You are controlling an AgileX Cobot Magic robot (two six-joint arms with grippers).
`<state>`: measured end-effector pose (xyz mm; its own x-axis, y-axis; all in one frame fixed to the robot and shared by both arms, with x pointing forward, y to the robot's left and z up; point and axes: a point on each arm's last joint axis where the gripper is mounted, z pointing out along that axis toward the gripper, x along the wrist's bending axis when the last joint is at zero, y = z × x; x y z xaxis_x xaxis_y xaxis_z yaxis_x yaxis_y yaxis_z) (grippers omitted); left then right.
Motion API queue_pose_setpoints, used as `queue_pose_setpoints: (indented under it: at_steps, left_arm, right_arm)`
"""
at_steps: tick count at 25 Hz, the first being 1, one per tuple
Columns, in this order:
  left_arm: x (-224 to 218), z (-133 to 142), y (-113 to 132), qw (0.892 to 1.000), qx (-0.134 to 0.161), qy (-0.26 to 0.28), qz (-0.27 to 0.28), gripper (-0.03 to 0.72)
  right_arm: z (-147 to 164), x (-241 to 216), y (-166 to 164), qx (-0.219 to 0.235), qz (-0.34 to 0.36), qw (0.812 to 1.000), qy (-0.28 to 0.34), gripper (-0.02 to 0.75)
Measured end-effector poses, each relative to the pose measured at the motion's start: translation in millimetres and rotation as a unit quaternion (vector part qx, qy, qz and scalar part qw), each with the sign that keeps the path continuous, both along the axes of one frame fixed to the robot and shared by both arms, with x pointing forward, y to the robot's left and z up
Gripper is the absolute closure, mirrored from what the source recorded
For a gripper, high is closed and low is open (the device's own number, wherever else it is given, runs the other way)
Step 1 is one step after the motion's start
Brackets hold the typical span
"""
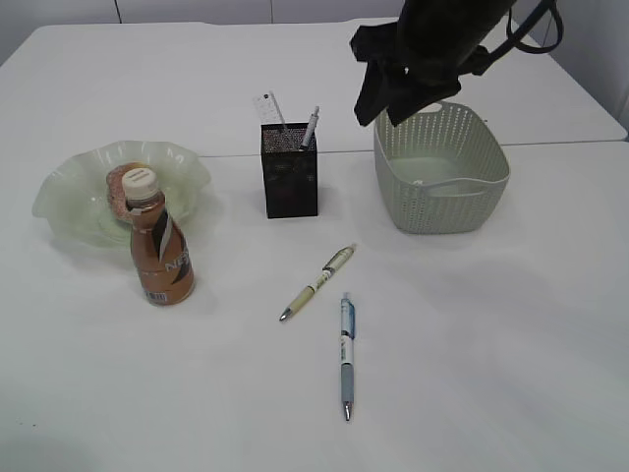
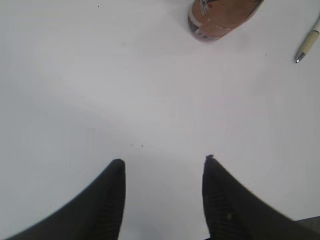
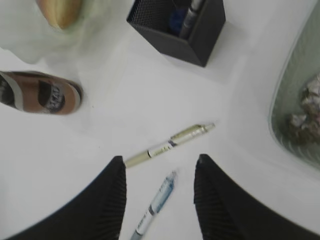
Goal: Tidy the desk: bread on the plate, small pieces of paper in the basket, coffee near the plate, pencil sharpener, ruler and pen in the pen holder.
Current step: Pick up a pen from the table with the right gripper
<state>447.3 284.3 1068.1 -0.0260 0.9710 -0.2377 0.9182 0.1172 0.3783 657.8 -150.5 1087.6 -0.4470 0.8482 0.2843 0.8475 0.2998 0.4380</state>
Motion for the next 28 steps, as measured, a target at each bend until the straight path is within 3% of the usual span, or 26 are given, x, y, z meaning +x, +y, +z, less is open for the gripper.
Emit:
queue_pose_setpoints:
  at_steps: [6, 10, 18, 23, 28]
  left_arm:
    - [0, 0, 0, 1.000, 0.000, 0.001, 0.000, 0.318]
    - [0, 0, 0, 1.000, 0.000, 0.001, 0.000, 0.318]
    - [0, 0, 0, 1.000, 0.000, 0.000, 0.000, 0.318]
    - [0, 0, 0, 1.000, 0.000, -0.002, 0.001, 0.318]
    - [1, 1, -1, 1.000, -0.008, -0.007, 0.003, 0.318]
  right_arm:
    - [-14, -40, 38, -0.067, 0.028, 0.996, 0.042, 0.405]
    - [-35, -62, 64, -0.088, 0.036, 0.992, 0.084, 0.405]
    - [-69, -78, 99, -0.109, -0.070, 0.989, 0.075, 0.405]
    - [-111, -72, 110, -0.126, -0.140, 0.975, 0.117, 0.401]
    - [-142, -68, 111, -0.149, -0.164, 0.964, 0.144, 0.323]
